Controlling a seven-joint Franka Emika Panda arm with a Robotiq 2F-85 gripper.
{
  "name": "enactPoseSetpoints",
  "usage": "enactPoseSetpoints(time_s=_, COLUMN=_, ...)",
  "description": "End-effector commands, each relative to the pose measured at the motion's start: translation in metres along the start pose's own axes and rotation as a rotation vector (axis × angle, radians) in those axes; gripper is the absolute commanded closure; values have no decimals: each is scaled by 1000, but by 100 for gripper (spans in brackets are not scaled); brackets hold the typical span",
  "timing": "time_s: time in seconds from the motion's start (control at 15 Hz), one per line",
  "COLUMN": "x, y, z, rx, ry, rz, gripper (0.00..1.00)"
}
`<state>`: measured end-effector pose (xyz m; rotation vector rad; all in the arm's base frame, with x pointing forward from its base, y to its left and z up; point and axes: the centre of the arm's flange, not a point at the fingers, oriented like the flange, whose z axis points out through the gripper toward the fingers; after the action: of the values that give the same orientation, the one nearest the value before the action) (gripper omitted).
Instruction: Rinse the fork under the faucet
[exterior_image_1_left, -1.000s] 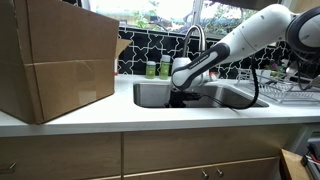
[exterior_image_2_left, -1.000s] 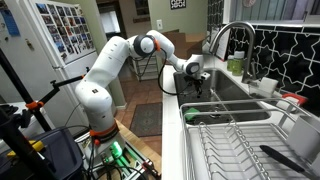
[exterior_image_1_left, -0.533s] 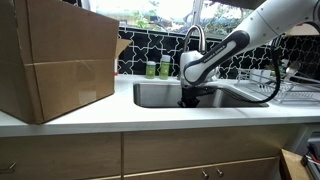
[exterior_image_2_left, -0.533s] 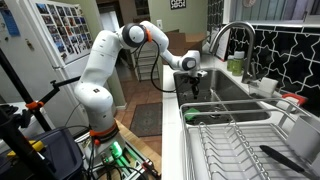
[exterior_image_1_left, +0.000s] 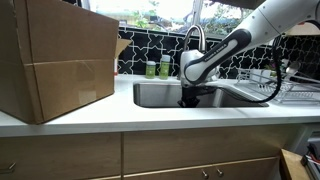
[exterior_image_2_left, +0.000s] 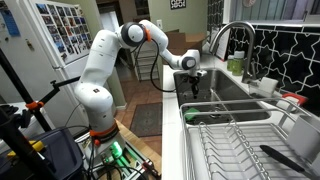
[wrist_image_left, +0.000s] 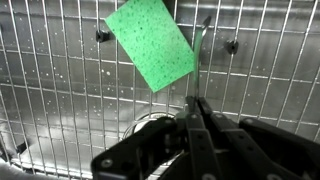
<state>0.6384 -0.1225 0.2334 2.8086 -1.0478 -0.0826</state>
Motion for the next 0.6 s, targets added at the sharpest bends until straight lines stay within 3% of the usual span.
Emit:
enactPoseSetpoints(time_s=0.0, x=-6, y=8, z=-8, rx=-56, ry=3, rz=-51, gripper=99)
enactPoseSetpoints(time_s=0.53, x=-7, y=38, z=-25, rx=-216, ry=-22, rz=-154, gripper=99)
